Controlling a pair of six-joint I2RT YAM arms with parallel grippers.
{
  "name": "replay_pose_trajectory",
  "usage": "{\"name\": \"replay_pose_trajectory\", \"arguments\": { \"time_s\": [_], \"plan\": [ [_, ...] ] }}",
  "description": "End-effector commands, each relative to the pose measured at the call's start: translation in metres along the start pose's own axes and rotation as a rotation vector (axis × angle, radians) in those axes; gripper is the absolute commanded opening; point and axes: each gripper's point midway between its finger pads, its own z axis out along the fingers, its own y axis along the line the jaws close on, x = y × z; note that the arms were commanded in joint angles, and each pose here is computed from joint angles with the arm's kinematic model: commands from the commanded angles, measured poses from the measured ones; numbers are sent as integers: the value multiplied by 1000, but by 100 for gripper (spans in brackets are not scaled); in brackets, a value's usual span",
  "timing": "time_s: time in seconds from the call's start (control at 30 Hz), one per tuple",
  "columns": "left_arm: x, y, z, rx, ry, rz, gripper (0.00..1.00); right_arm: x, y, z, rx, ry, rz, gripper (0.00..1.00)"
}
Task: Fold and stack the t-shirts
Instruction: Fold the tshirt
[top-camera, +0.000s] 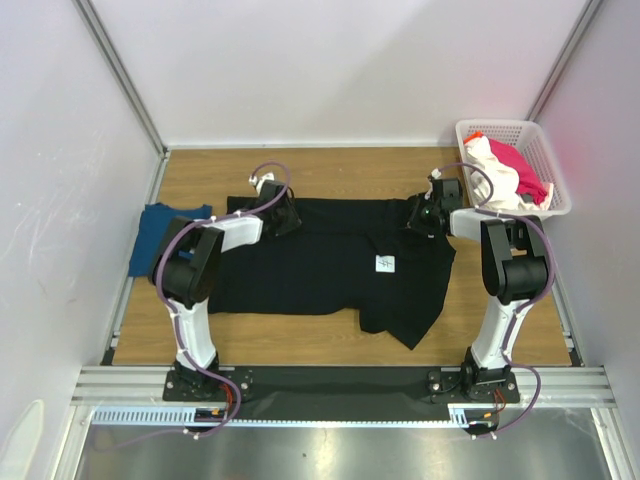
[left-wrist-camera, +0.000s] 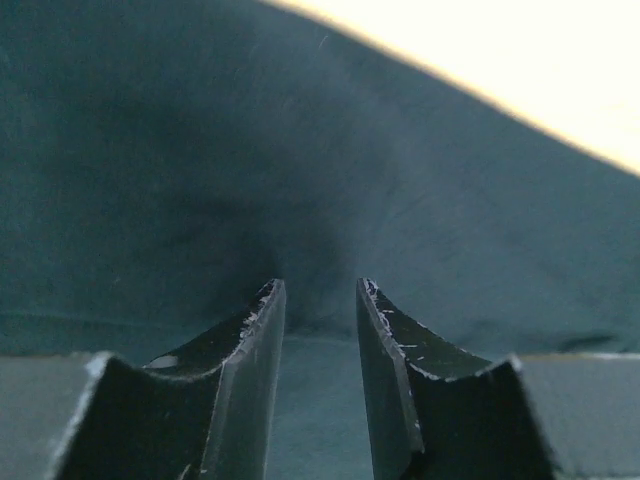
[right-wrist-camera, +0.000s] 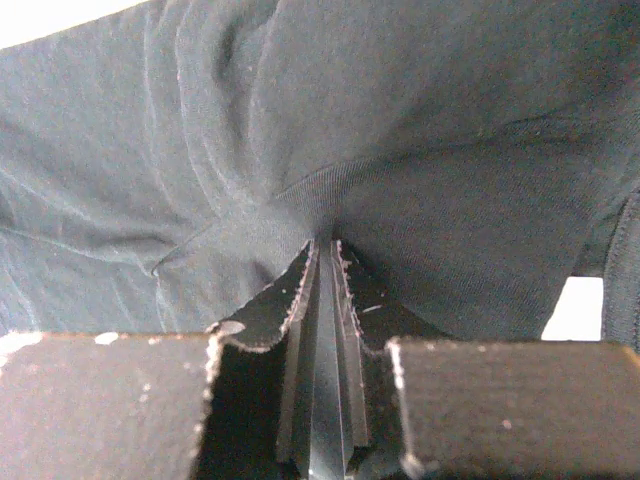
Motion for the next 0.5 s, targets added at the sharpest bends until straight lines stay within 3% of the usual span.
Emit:
{"name": "replay_pose_trajectory", "arguments": {
  "time_s": [0.0,0.2,0.27,0.37,0.47],
  "plan": [
    [16,7,4,0,54,-43,41,8,-5,5,18,2,-13,15],
    [29,25,-1,-53,92,-73,41,8,-3,-3,30,19,-26,15],
    [24,33,-9,-67,72,-69,49,2,3,-11,24,9,-33,16],
    [-4,42,-31,-65,-2,-73,56,-13,23,-26,-20,-21,-58,18],
    [-36,57,-54,-69,-73,-106,58,-23,50,-40,-62,-51,-100,20]
  ]
}}
